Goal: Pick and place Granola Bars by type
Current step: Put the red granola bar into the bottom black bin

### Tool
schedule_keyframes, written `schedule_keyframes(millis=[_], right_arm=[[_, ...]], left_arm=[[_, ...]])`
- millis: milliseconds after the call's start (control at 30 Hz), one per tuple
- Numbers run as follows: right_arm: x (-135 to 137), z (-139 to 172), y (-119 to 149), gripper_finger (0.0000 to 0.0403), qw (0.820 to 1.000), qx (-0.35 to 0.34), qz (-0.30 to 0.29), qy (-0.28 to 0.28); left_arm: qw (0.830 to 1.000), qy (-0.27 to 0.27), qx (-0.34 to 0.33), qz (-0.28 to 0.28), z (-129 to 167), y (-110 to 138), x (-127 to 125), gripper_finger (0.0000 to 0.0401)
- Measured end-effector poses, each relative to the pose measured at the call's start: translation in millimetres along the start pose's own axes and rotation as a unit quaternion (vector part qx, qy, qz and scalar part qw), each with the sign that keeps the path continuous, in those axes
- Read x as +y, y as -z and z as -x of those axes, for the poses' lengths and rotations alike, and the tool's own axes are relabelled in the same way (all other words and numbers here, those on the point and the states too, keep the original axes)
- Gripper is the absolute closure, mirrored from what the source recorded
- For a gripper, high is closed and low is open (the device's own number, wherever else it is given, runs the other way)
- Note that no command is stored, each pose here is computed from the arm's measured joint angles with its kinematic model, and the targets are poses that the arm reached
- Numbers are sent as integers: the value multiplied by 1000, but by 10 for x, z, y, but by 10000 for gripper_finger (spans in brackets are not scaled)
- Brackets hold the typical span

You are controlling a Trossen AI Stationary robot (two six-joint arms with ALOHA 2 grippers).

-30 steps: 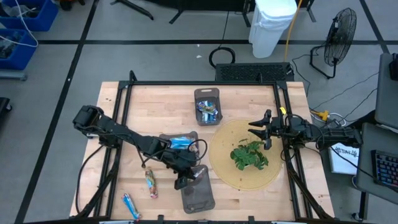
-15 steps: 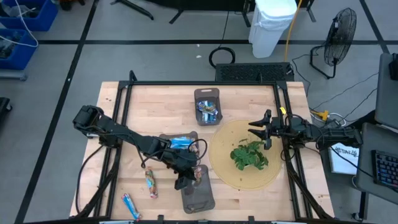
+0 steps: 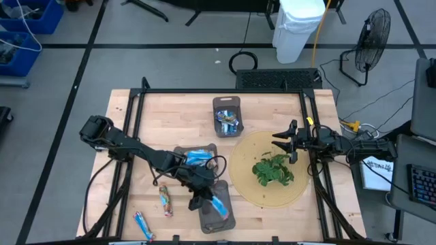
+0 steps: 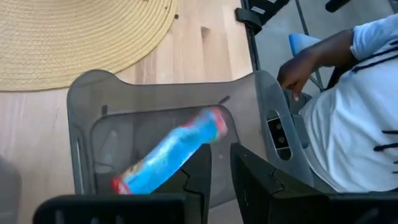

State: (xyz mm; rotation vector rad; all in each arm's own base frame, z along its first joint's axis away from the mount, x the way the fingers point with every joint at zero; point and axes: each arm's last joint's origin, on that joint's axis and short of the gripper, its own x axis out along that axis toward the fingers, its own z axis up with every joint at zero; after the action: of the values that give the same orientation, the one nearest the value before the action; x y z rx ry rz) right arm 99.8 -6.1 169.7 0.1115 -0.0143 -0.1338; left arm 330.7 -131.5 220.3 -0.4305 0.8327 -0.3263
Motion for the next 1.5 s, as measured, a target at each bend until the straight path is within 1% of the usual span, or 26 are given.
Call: schedule_keyframes(millis=[100, 167, 267, 400, 467, 600, 667, 767, 833, 900, 1000, 1133, 1233, 1367, 1433, 1500], right_arm=[[0, 0, 0, 273, 1000, 0, 0, 0], [0, 0, 0, 273, 1000, 0, 0, 0], [0, 0, 0, 273, 1000, 0, 0, 0], [0, 0, 0, 273, 1000, 0, 0, 0], [0, 0, -1, 273, 1000, 0, 0, 0], [0, 0, -1, 273, 1000, 0, 0, 0], [0, 0, 0, 273, 1000, 0, 0, 0], [0, 0, 0, 273, 1000, 0, 0, 0], [0, 0, -1, 273, 1000, 0, 0, 0], [0, 0, 0, 273, 1000, 0, 0, 0], [0, 0, 0, 273, 1000, 0, 0, 0], [0, 0, 0, 273, 1000, 0, 0, 0], [0, 0, 0, 273, 1000, 0, 0, 0], [0, 0, 0, 273, 1000, 0, 0, 0], [0, 0, 0, 273, 1000, 0, 0, 0], [0, 0, 0, 273, 1000, 0, 0, 0]], left_arm=[[1000, -3, 4, 2, 0, 10, 1, 336], [1000, -8, 14, 17, 12, 38, -14, 336], [997, -15, 37, 60, 22, 115, -67, 336], [989, -26, 73, 130, 5, 253, -171, 336], [979, -37, 89, 178, 3, 321, -211, 336], [951, -69, 120, 275, 4, 467, -292, 336], [941, -84, 137, 299, 10, 541, -330, 336], [928, -110, 156, 319, 46, 632, -367, 336], [915, -137, 160, 344, 76, 677, -366, 336], [897, -172, 159, 376, 112, 727, -356, 336], [866, -228, 137, 424, 152, 785, -333, 336], [820, -293, 103, 481, 201, 837, -277, 336], [774, -330, 73, 536, 236, 865, -240, 336], [702, -372, 36, 606, 279, 908, -203, 336], [663, -390, 38, 637, 265, 945, -187, 336], [630, -406, 48, 660, 249, 994, -190, 336]])
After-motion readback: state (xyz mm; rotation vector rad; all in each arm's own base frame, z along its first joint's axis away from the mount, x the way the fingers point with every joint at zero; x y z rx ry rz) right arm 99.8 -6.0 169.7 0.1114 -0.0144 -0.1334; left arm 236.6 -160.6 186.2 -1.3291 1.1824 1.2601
